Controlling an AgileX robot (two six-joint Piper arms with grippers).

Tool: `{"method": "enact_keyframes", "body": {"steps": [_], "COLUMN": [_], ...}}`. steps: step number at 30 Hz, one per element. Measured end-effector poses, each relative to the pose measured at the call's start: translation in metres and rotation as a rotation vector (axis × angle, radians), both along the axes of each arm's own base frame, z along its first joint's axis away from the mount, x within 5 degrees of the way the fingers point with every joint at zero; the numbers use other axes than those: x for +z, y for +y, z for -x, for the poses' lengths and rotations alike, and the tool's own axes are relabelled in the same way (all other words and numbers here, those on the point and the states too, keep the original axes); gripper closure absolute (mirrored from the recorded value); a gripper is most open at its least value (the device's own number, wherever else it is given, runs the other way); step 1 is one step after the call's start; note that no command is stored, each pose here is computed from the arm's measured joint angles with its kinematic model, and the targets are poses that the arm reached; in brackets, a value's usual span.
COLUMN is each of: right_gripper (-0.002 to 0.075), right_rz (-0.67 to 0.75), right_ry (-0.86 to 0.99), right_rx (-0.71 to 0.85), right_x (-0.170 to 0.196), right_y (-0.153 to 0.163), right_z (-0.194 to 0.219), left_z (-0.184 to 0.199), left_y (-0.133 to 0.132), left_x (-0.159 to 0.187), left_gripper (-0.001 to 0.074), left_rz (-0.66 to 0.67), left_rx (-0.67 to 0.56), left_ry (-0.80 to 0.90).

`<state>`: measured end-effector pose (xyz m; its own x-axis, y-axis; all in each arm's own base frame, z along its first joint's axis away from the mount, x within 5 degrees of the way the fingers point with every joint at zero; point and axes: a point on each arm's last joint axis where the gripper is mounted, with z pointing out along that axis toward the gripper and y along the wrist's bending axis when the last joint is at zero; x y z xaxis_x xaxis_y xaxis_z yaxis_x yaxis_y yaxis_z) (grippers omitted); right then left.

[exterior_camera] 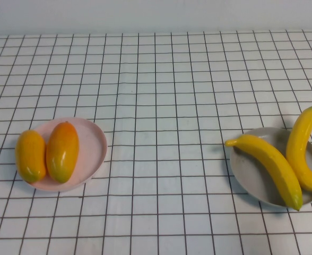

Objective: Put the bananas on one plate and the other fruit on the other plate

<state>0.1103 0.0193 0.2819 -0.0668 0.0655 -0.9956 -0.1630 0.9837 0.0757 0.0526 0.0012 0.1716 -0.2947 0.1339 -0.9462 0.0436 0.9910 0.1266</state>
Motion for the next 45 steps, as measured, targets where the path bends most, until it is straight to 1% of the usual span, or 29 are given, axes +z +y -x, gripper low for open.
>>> {"method": "enact_keyframes", "body": {"steps": [5, 8, 11, 15, 19, 22, 30, 32, 45], "right_gripper": [0.0741, 0.0741, 0.0741, 0.0741, 0.0741, 0.0741, 0.0741, 0.0741, 0.0741], "right_rz": [-0.004, -0.040, -0.095, -0.092, -0.120, -0.143, -0.134, -0.126, -0.122], "right_ry": [-0.124, -0.153, -0.186, -0.215, -0.182, -0.095, 0.164, 0.200, 0.224], "right_rx": [-0.097, -0.105, -0.091, -0.117, -0.179, -0.199, -0.182, -0.182, -0.181], "right_x": [-0.026, -0.043, -0.050, -0.056, -0.067, -0.075, -0.102, -0.106, -0.108], "right_y": [-0.012, -0.015, -0.016, -0.018, -0.022, -0.022, -0.018, -0.018, -0.017], "right_z": [0.013, 0.025, 0.037, 0.043, 0.044, 0.045, 0.055, 0.056, 0.057], "left_z": [0.000, 0.000, 0.000, 0.000, 0.000, 0.000, 0.000, 0.000, 0.000], "left_y": [0.000, 0.000, 0.000, 0.000, 0.000, 0.000, 0.000, 0.000, 0.000], "left_x": [0.000, 0.000, 0.000, 0.000, 0.000, 0.000, 0.000, 0.000, 0.000], "left_gripper": [0.0738, 0.0738, 0.0738, 0.0738, 0.0738, 0.0738, 0.0738, 0.0738, 0.0738], "left_rz": [0.000, 0.000, 0.000, 0.000, 0.000, 0.000, 0.000, 0.000, 0.000], "left_rx": [0.000, 0.000, 0.000, 0.000, 0.000, 0.000, 0.000, 0.000, 0.000], "left_ry": [0.000, 0.000, 0.000, 0.000, 0.000, 0.000, 0.000, -0.002, -0.002]}}
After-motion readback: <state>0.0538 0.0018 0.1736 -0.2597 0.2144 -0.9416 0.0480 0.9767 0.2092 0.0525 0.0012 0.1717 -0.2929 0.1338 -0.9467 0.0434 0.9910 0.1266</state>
